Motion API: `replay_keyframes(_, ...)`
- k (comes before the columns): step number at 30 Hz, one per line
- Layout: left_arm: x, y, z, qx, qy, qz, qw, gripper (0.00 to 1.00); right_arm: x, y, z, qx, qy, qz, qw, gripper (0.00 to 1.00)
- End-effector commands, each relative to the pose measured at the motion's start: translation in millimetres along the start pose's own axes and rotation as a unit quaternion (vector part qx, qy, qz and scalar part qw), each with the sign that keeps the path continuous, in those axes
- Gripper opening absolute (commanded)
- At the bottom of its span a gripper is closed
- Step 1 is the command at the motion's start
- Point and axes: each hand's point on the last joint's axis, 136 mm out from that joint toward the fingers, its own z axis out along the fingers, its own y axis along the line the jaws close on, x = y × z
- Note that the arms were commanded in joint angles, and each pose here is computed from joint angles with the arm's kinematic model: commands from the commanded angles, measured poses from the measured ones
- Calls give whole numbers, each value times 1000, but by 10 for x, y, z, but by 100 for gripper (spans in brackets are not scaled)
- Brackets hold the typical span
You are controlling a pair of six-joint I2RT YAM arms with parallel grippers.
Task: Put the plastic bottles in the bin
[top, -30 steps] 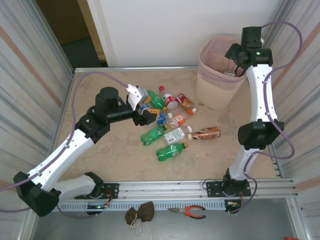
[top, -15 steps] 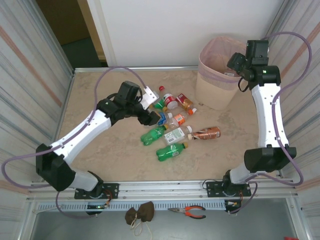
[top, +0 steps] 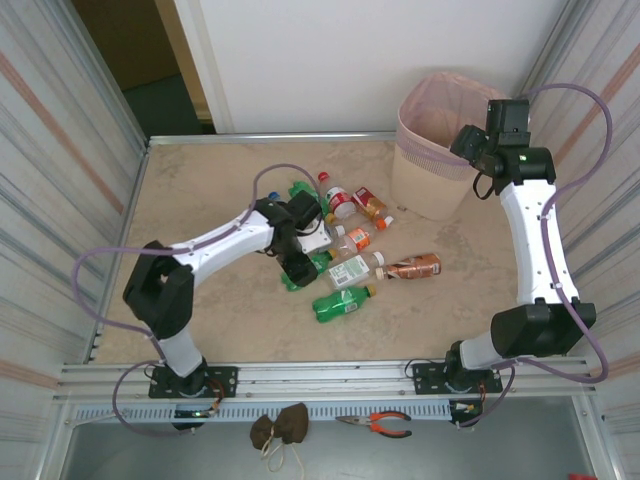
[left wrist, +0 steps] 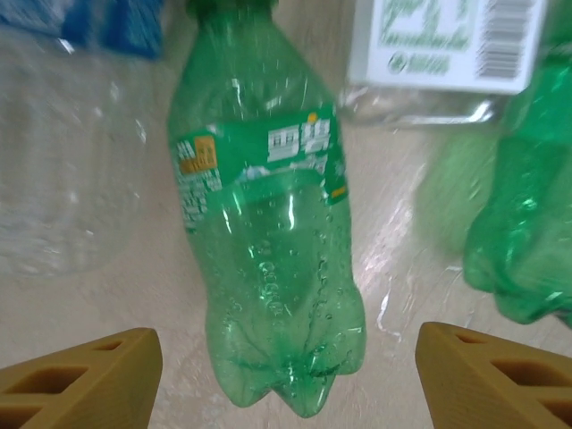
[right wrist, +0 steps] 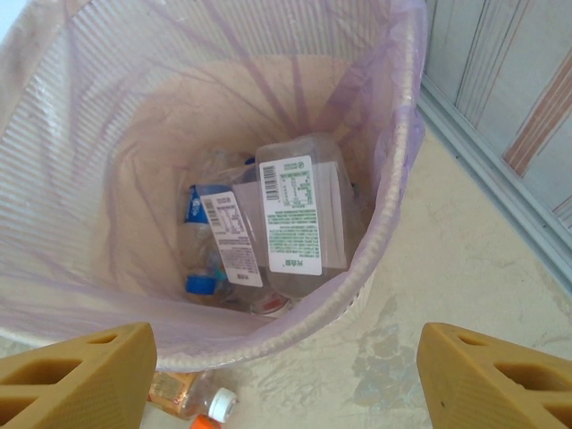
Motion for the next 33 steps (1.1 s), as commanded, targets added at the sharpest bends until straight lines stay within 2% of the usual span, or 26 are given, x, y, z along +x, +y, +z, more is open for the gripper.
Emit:
replay_keyframes(1,146,-2,3,-21,56,-26,998,76,-69,32,-108,-17,-19,-1,1000,75)
replay_keyframes(5,164,9,108,-39,76,-40,996,79,-43,47,-89,-21,-15,-2,1000,75)
replay_keyframes(10,175,-46,242,-25,82,-43,995,81,-33,61,-61,-25,-13,-2,1000,75)
replay_keyframes(20,295,-8,538,-32,124,-25,991,79,-34,104,-51,-36,-11,0,999,75)
replay_keyframes(33,315,-14,596,-28,132,-12,991,61,-29,94,-66,-36,-12,1,999,74)
